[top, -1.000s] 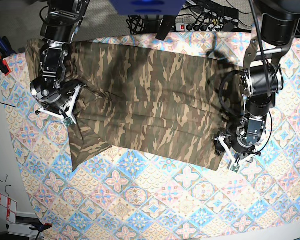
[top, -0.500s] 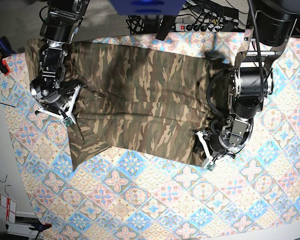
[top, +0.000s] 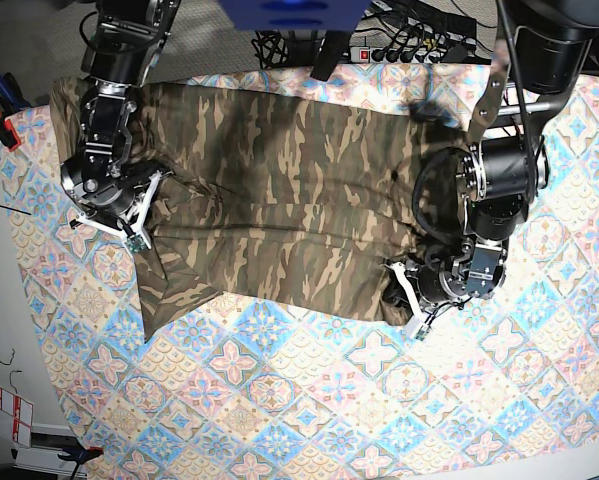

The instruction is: Fold the T-shirt properly

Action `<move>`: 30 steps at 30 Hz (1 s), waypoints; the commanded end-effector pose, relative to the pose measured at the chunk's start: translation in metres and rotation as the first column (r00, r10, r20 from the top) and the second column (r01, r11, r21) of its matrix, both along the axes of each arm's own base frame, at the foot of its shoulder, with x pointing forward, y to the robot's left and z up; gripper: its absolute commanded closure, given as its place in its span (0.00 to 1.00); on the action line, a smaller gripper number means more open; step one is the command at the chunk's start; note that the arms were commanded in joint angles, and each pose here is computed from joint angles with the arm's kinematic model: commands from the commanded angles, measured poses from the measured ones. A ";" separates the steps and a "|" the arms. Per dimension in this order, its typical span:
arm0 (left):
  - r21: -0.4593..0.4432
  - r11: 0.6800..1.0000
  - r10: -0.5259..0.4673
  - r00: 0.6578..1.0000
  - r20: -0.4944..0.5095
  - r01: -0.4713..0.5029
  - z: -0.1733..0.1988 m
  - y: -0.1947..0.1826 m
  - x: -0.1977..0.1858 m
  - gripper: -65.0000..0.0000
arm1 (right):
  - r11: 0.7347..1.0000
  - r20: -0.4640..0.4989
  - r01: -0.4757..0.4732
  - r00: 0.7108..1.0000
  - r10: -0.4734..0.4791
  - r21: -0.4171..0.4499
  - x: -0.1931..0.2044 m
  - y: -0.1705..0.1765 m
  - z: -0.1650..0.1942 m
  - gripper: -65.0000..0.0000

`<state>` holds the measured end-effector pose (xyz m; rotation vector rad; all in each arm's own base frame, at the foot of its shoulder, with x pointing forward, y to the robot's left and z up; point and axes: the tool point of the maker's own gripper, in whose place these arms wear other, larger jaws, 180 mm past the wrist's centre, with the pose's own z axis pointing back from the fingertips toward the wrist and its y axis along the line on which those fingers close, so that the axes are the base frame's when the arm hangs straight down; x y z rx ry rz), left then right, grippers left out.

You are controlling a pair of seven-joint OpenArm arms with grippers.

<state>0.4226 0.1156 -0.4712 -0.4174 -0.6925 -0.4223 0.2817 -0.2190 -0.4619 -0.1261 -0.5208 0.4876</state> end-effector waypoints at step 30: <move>0.137 0.978 0.124 0.967 0.221 -0.157 0.055 0.079 0.037 0.34 | 1.000 0.041 -0.008 0.999 0.007 0.008 0.011 0.002 0.010 0.99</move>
